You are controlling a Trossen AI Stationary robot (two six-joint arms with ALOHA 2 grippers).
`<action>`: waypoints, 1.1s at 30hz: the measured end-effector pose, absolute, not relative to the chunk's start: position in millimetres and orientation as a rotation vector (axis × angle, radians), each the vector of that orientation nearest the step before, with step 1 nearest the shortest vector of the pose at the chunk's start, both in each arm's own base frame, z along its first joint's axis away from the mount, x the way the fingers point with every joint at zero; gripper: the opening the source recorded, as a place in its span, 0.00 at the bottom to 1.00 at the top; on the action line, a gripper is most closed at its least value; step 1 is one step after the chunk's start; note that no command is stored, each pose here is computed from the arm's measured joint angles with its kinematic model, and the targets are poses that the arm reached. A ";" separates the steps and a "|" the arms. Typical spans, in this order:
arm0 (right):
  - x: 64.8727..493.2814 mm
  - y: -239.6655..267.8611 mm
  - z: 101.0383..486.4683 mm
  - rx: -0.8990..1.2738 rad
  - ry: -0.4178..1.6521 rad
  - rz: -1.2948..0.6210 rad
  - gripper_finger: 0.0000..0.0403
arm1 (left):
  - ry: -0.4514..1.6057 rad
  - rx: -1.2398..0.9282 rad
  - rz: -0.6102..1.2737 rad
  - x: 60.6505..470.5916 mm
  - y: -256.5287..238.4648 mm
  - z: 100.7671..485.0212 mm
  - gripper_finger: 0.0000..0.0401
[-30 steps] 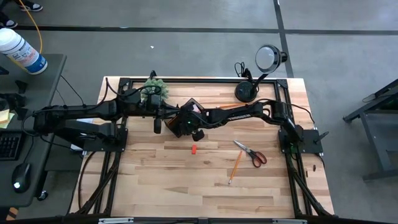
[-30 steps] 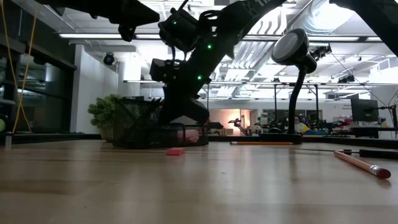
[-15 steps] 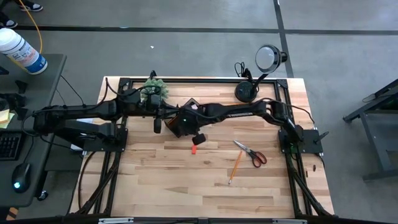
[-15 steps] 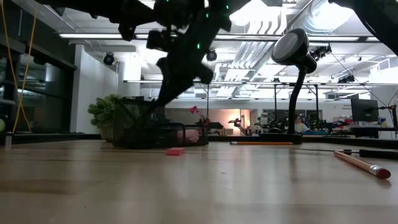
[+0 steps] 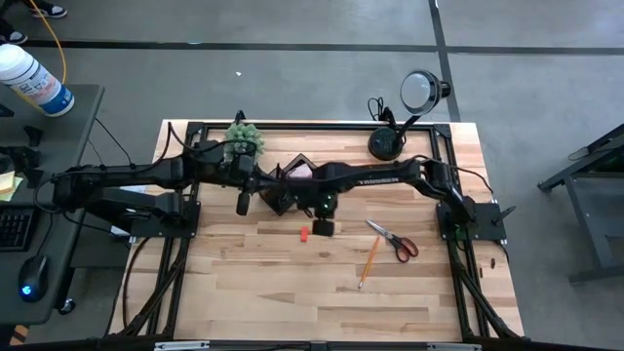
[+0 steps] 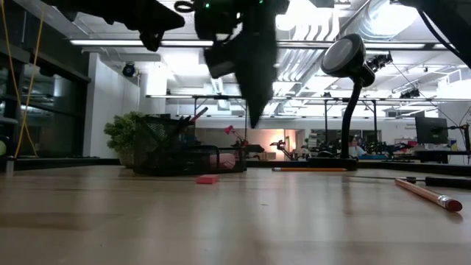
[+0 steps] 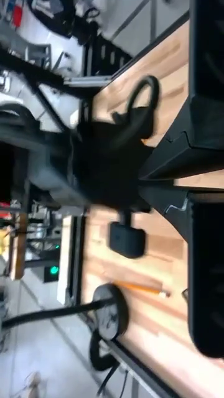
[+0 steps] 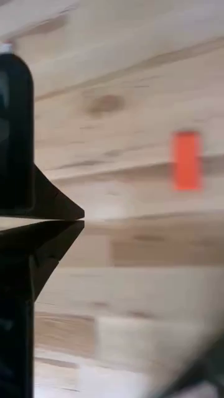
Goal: Pick and place office supplies into organizer
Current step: Put the orange eraser into the black desk organizer
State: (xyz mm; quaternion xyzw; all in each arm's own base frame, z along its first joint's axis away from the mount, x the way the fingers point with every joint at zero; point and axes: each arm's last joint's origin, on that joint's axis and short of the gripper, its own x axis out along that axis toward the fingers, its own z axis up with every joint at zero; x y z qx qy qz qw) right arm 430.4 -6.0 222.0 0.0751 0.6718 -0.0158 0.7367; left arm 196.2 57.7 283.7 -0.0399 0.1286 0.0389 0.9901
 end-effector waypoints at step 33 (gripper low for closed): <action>278.1 82.8 255.1 0.345 1.076 -0.424 0.00 | 0.498 -0.587 0.459 225.8 -38.4 225.7 0.04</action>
